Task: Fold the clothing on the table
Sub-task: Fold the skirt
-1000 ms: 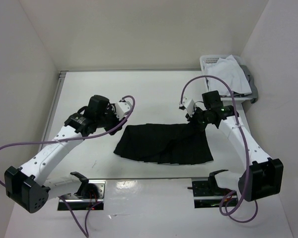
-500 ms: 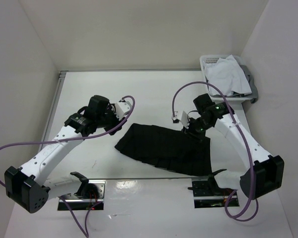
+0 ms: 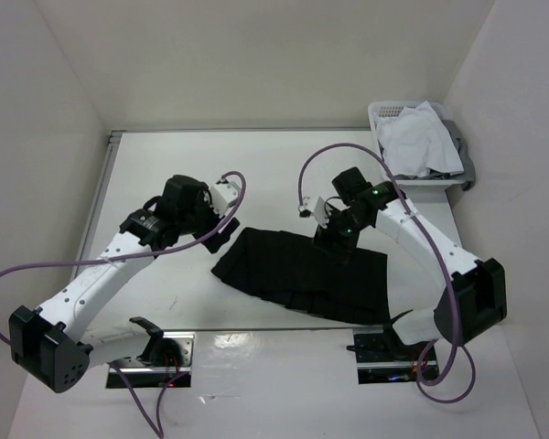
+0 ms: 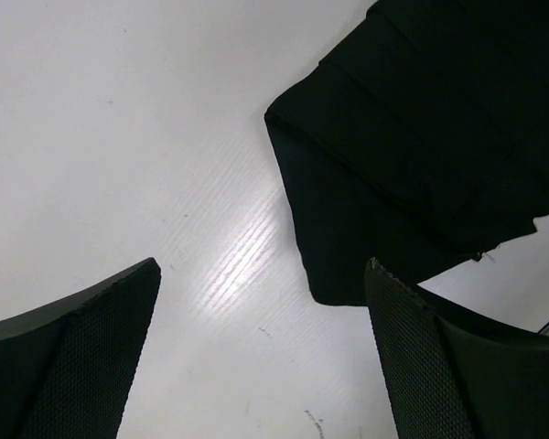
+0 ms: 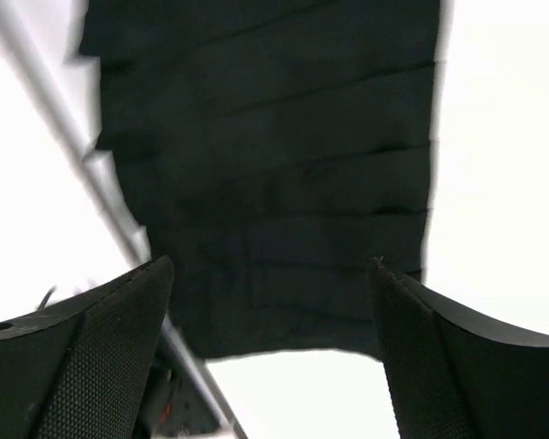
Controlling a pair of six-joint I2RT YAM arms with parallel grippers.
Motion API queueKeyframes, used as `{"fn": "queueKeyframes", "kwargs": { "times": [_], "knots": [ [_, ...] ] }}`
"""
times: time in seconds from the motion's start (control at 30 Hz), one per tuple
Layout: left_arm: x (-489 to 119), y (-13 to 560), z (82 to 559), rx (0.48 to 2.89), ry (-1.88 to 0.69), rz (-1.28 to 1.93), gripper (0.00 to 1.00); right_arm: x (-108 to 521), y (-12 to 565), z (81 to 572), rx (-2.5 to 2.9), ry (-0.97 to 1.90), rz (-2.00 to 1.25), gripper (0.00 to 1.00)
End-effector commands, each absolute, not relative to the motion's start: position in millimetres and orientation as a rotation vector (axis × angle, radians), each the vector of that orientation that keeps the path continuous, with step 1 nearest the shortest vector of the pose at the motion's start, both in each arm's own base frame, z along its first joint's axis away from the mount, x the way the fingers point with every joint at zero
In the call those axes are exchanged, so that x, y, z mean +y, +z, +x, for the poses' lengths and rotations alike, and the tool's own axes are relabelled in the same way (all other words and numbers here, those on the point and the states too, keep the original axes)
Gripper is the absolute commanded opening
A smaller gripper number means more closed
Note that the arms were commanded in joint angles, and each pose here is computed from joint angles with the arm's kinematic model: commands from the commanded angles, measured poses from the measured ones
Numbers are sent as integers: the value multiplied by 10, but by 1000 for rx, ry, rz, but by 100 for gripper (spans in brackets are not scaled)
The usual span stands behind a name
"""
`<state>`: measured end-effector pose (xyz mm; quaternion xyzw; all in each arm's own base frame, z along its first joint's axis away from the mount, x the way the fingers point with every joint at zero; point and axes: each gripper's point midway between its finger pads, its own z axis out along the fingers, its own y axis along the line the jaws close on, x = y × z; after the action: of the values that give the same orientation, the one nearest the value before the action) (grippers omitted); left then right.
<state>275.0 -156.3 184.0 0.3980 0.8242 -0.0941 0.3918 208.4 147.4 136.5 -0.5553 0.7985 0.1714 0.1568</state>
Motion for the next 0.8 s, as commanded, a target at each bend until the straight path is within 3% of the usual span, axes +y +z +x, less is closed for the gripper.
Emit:
{"fn": "queueKeyframes", "kwargs": {
  "times": [0.0, 0.2, 0.53, 0.77],
  "knots": [
    [-1552, 1807, 2842, 2131, -220, 914, 100, 1687, 1381, 2612, 2277, 367, -1362, 91],
    [-1477, 1696, 3025, 2278, -133, 780, 100, 1836, 1225, 2902, 2371, 298, -1192, 94],
    [-1684, 1291, 3087, 2407, -226, 835, 100, 1954, 1003, 2766, 2481, 208, -1180, 96],
    [-1566, 1477, 3110, 2389, -175, 745, 100, 1859, 838, 2607, 2633, 165, -1121, 96]
  ]
}}
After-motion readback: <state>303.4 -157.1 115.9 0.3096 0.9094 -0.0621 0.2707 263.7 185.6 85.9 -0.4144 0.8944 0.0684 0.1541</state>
